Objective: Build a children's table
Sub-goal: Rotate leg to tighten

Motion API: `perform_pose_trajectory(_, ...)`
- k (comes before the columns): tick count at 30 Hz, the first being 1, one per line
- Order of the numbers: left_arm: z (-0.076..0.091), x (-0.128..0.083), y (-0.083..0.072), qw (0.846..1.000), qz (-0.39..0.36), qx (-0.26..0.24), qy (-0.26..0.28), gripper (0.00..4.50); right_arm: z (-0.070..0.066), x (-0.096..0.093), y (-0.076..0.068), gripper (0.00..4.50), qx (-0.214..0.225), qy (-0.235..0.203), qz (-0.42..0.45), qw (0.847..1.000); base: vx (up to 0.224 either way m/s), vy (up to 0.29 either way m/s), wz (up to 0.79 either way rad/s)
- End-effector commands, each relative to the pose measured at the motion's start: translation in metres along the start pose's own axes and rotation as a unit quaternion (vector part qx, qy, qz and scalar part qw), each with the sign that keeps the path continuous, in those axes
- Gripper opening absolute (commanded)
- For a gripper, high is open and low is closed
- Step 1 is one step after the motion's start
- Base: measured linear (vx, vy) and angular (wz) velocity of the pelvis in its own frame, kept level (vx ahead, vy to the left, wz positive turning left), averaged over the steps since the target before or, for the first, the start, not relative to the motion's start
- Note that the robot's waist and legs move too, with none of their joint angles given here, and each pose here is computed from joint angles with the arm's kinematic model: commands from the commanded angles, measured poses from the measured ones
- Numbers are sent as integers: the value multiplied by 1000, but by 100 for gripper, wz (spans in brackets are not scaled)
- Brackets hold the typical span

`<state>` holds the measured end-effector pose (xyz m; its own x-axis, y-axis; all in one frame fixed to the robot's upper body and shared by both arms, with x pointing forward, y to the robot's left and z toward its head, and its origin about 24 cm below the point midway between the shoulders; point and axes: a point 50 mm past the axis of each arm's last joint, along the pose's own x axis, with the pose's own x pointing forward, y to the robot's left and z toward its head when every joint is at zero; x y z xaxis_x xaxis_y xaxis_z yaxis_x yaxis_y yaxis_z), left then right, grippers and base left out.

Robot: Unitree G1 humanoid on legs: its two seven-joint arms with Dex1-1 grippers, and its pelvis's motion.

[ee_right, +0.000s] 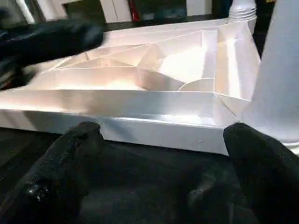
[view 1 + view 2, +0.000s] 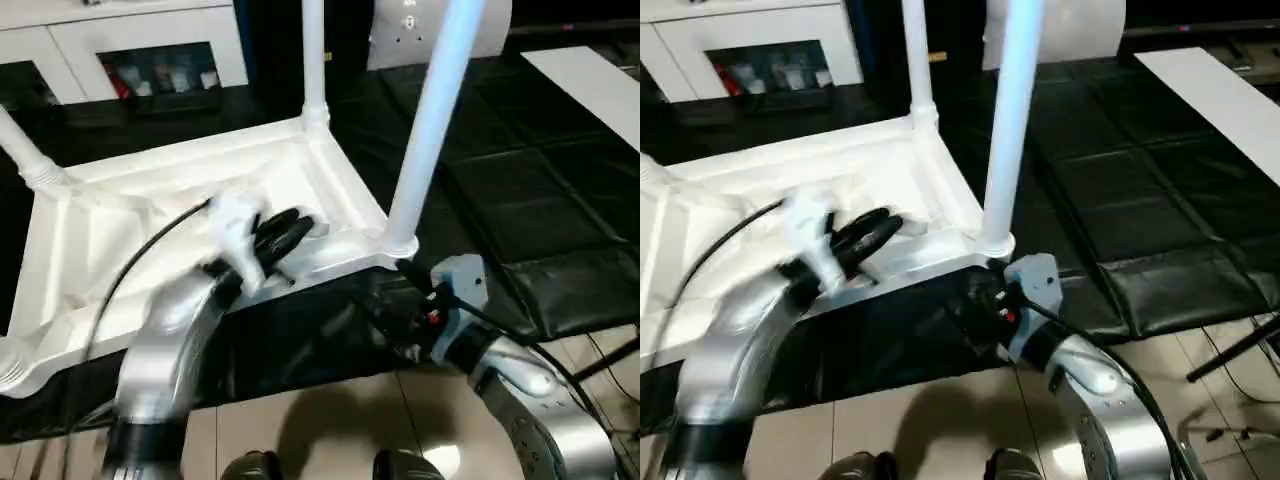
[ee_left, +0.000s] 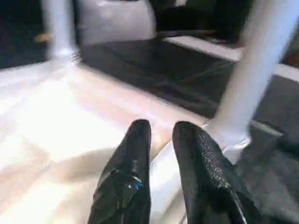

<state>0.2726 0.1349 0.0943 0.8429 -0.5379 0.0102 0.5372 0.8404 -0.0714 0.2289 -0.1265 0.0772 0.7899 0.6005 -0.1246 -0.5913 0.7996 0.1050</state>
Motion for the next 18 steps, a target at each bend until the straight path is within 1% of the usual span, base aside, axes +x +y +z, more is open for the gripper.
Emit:
perform_pose_trajectory(1, -1, -8, 0, 999, 42, 30, 0, 101, 3, -2, -3, 450, -4, -9, -20, 1000, 0, 0, 0)
perform_pose_trajectory(3, -8, -15, -4, 998, 60, 31, -5, 101, 3, -3, -6, 450, -6, -8, -32, 999, 0, 0, 0)
perform_pose_trajectory(4, -12, -19, -9, 997, 78, 18, 0, 101, 4, -3, -7, 450, -13, -3, -31, 999, 0, 0, 0)
perform_pose_trajectory(9, -17, -26, -14, 994, 107, 0, 17, 101, 3, -1, -6, 450, -28, 11, -5, 1000, 0, 0, 0)
perform_pose_trajectory(11, -21, -31, -17, 993, 117, -4, 18, 101, 3, 0, -9, 450, -37, 14, 8, 999, 30, 4, 49)
perform_pose_trajectory(14, -22, -37, -16, 991, 129, 3, 19, 101, 4, 1, -11, 450, -46, 13, 19, 999, 59, 9, 54)
perform_pose_trajectory(18, -22, -38, -16, 991, 132, 13, 23, 101, 5, 0, -16, 450, -53, 9, 21, 998, 93, 28, 64)
